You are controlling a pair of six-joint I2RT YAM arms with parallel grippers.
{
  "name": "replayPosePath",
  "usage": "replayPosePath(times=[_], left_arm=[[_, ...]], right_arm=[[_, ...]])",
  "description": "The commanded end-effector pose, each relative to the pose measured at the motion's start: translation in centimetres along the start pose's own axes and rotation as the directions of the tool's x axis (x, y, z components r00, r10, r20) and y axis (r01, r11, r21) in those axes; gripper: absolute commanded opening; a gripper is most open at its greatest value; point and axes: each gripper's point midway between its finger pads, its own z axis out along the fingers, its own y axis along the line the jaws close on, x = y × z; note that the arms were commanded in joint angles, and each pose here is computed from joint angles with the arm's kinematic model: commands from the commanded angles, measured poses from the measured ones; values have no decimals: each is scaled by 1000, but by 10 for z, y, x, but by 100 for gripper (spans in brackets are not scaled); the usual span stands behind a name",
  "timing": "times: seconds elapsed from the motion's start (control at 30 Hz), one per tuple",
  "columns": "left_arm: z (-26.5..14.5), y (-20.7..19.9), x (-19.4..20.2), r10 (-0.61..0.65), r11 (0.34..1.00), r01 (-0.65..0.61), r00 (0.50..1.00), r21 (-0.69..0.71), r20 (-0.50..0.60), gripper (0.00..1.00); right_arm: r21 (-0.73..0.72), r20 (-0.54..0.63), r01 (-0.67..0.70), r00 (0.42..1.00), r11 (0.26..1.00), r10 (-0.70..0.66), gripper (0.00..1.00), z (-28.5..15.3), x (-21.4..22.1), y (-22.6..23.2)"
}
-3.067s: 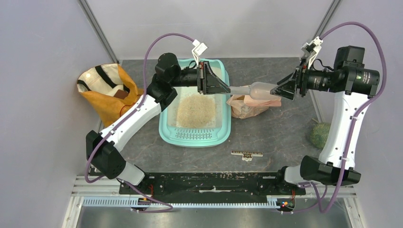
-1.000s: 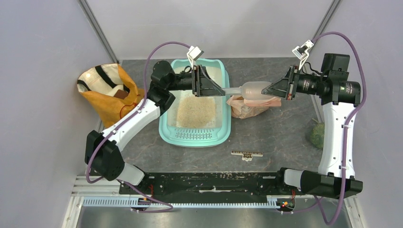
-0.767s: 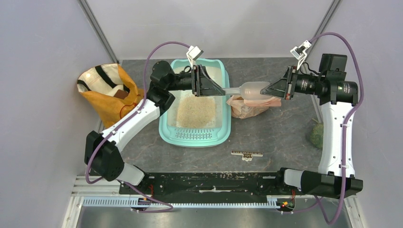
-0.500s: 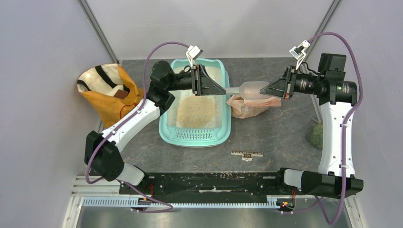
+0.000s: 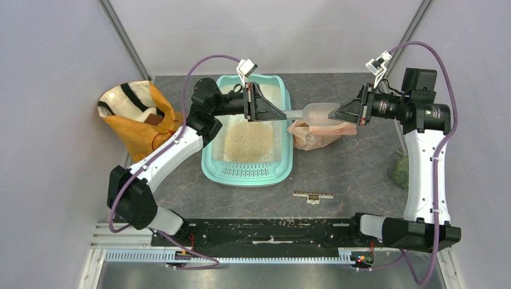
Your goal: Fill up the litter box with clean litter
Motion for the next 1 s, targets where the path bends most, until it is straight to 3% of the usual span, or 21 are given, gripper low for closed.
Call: replayPosePath(times=[0.0,0.03,0.07,0.17,0.2,0.27,0.33,0.43,0.53,0.6,0.83,0.97], left_arm=[[3,-18,-2,25,999,-25,1000,40,7,16],[3,-17,-4,22,999,-22,1000,38,9,8],[2,-16,-6,13,999,-14,1000,33,16,2],[-8,-7,-18,21,1000,-21,998,0,51,2],[-14,-2,-26,21,1000,-20,997,-18,76,2],[-26,6,-40,28,998,-21,992,-55,124,2],[-40,14,-55,43,996,-28,985,-88,169,2],[-51,20,-66,60,993,-36,977,-117,205,2],[-57,22,-71,70,990,-40,973,-134,221,2],[-59,24,-73,75,988,-41,970,-147,231,2],[-65,28,-75,83,983,-41,969,-178,233,2],[-65,29,-73,82,982,-40,970,-185,229,2]], right_arm=[[7,20,59,998,998,-59,0,-1,-6,5],[10,20,61,998,998,-61,6,-1,-7,5],[22,21,67,997,998,-67,22,-1,-9,3],[123,33,126,991,984,-131,74,-9,-18,-7],[180,41,161,984,970,-171,84,-15,-24,-15],[277,48,231,966,933,-253,94,-30,-36,-31],[364,26,285,949,887,-315,97,-44,-41,-52],[499,-95,433,889,751,-449,97,-57,-31,-95],[573,-202,622,738,534,-644,97,-67,-25,-129],[561,-264,705,648,433,-714,97,-67,-14,-143],[487,-344,841,431,234,-834,97,-50,16,-171],[432,-364,882,364,191,-857,97,-36,34,-180]])
